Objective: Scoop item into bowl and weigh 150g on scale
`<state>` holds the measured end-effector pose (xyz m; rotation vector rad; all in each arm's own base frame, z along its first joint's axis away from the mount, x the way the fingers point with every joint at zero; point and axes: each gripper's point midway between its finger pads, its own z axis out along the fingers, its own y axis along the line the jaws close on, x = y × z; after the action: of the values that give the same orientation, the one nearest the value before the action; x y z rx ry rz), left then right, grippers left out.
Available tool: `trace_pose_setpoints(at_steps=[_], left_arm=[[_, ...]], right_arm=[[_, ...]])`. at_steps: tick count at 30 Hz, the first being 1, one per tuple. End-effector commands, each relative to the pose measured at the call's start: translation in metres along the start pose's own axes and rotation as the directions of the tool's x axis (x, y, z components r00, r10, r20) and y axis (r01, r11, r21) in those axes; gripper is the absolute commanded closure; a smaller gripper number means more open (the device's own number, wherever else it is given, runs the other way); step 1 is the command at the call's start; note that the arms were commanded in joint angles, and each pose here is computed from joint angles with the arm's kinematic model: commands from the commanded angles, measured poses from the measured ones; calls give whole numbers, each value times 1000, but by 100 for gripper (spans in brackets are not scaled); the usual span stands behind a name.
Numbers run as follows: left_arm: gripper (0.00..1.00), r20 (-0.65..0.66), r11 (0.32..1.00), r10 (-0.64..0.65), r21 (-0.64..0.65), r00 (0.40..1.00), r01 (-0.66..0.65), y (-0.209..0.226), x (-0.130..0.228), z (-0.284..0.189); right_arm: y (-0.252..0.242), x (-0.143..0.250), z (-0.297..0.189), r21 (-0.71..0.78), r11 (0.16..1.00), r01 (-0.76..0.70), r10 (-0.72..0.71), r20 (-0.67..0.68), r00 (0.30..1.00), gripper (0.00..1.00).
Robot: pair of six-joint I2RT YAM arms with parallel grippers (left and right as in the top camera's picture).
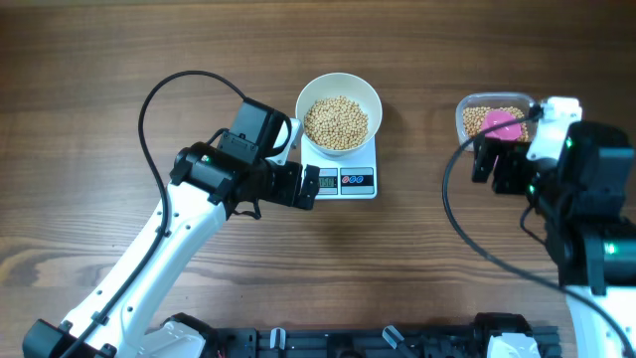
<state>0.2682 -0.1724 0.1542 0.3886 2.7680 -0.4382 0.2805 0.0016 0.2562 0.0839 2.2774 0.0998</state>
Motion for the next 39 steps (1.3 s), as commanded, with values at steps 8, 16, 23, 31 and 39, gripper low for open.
trace_pose_setpoints(at_steps=[8,16,23,31,39], left_arm=[[0,-11,1000,-1,11,1000,1,-2,2,2],[0,-11,1000,-1,11,1000,1,-2,2,2],[0,-11,1000,-1,11,1000,1,-2,2,2],[0,-11,1000,-1,11,1000,1,-2,2,2],[0,-10,1000,-1,11,1000,1,-2,2,2]], right_arm=[[14,34,-82,-68,996,-63,68,77,995,0],[11,78,-86,-36,982,-183,180,-84,980,0],[10,77,-86,-35,989,-145,142,-78,987,0],[8,36,-67,-39,999,6,-1,125,992,0],[7,29,-46,-19,993,114,-94,432,897,0]])
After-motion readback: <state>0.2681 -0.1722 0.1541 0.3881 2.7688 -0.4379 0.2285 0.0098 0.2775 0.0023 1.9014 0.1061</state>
